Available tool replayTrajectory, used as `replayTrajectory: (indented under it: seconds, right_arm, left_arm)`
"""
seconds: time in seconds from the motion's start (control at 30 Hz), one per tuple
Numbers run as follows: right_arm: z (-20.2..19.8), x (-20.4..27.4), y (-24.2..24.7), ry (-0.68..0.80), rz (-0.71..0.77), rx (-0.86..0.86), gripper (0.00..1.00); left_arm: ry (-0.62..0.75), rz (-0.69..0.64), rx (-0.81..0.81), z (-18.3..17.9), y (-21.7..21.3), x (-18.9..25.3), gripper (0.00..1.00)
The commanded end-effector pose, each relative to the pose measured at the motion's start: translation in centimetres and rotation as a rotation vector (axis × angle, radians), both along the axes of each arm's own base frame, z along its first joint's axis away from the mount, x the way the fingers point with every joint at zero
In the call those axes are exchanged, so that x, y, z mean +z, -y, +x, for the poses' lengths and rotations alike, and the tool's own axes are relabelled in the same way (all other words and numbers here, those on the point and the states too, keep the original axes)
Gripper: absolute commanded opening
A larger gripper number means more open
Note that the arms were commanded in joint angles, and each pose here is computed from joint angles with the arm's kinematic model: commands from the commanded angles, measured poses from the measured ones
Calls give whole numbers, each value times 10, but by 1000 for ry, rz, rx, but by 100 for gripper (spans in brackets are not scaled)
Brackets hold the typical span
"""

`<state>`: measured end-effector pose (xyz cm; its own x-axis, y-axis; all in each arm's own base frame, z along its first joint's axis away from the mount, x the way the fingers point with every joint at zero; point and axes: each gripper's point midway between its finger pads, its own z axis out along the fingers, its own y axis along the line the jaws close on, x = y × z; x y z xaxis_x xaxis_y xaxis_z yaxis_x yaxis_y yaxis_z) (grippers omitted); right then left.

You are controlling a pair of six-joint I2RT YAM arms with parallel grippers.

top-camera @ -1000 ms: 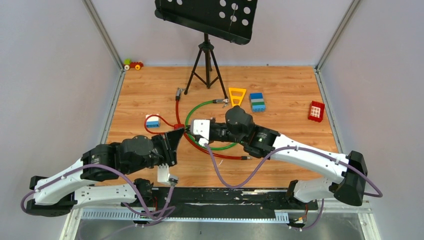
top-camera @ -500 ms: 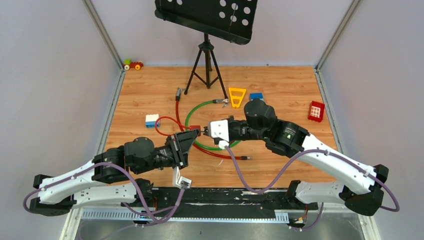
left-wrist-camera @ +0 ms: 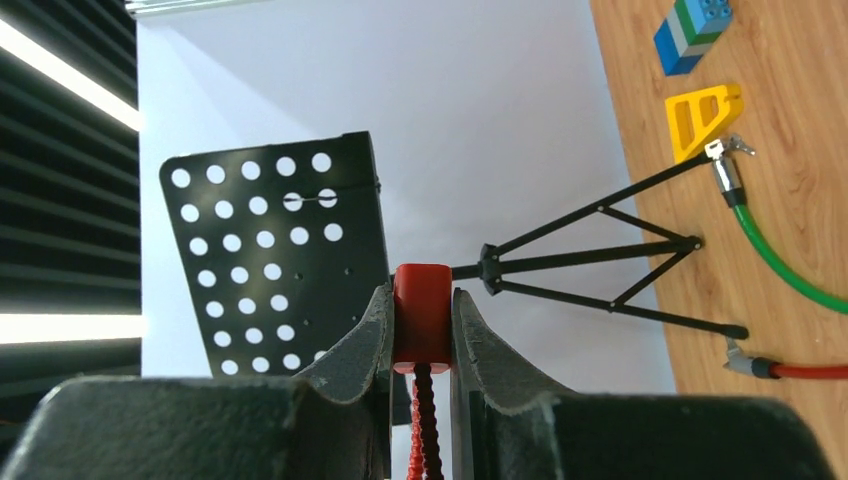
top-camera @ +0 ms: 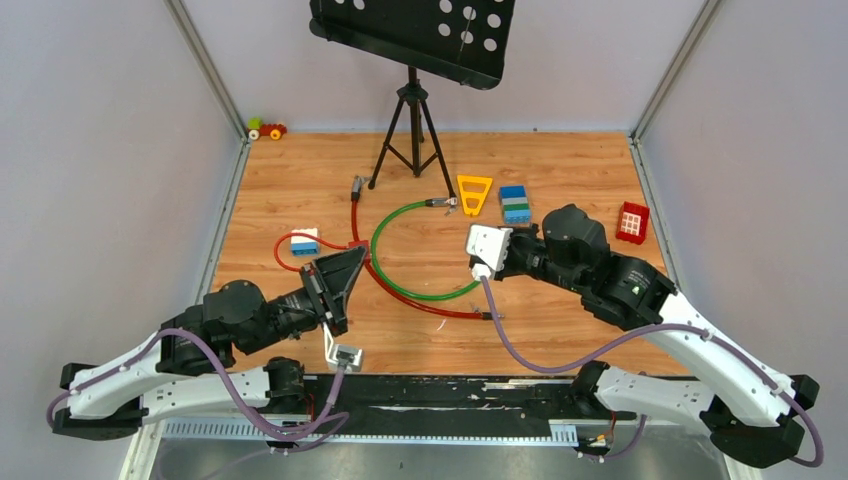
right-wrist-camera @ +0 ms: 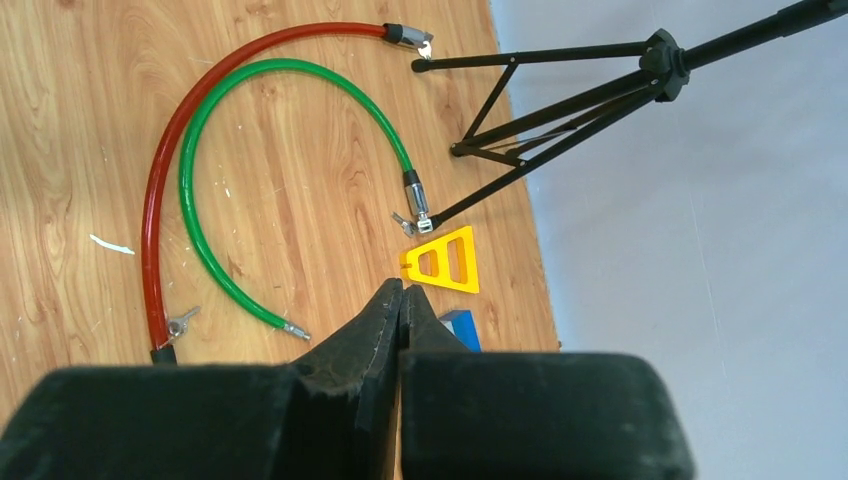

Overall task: Lock with the key
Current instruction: Place the key at the center of the board, then place the lock at the center of the board.

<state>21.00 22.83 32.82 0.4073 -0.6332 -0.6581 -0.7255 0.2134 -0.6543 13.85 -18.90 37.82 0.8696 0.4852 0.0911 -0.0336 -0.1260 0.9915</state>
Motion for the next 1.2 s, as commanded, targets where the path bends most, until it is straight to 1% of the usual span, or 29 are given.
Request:
replayTrajectory:
  seconds: [0.0,0.07,0.17,0.27,0.3,0.43,0.5,0.6,0.67,0.7,0.77,0.83,0.87,0.93,0.97,1.03,1.1,1.17]
  right_arm:
    - [-5,12,-5,-3,87,9,0]
    - [-5,6,-9,-27,92,11,0]
    - [0,-2,-11,-64,124,-37,0]
    - [9,-3,-10,-93,196,-122,0]
    - [11,-4,-11,-114,223,-147,1]
    - [17,-10,-14,-226,344,-258,9]
    - [22,-17,-12,-286,408,-333,17]
    - [32,-28,-6,-366,490,-474,29]
    - [42,-41,5,-428,530,-627,34]
    - [47,-49,13,-460,548,-717,36]
    - [55,-65,30,-527,572,-870,40]
    - [58,-77,45,-578,594,-982,46]
    - [58,-81,51,-596,604,-1014,50]
    - [57,-87,62,-615,629,-1060,58]
    - [55,-89,69,-617,650,-1083,63]
    - [51,-88,79,-611,698,-1109,65]
    - [45,-86,85,-605,748,-1097,65]
    - [38,-87,90,-605,792,-1079,64]
  left_arm:
    - [-66,-119,-9,-1,5,14,0]
    - [-115,-147,-24,-3,9,12,0]
    - [-243,-203,-42,-6,18,3,0]
    - [-389,-249,-31,-6,28,-10,0]
    - [-457,-291,-27,-6,32,-11,0]
    - [-728,-562,7,-1,51,-3,0]
    - [-854,-708,60,7,55,-4,1]
    - [-981,-885,189,25,56,-15,7]
    - [-1049,-915,252,35,60,-30,8]
    - [-1105,-921,268,41,65,-39,8]
    - [-1236,-939,272,53,75,-56,8]
    - [-1352,-958,258,67,85,-72,6]
    - [-1386,-970,257,76,90,-79,5]
    - [-1404,-966,260,89,103,-96,4]
    - [-1412,-958,266,96,109,-107,7]
    - [-1485,-913,199,101,132,-123,10]
    - [-1529,-856,154,108,153,-140,9]
    - [-1571,-814,149,119,172,-165,8]
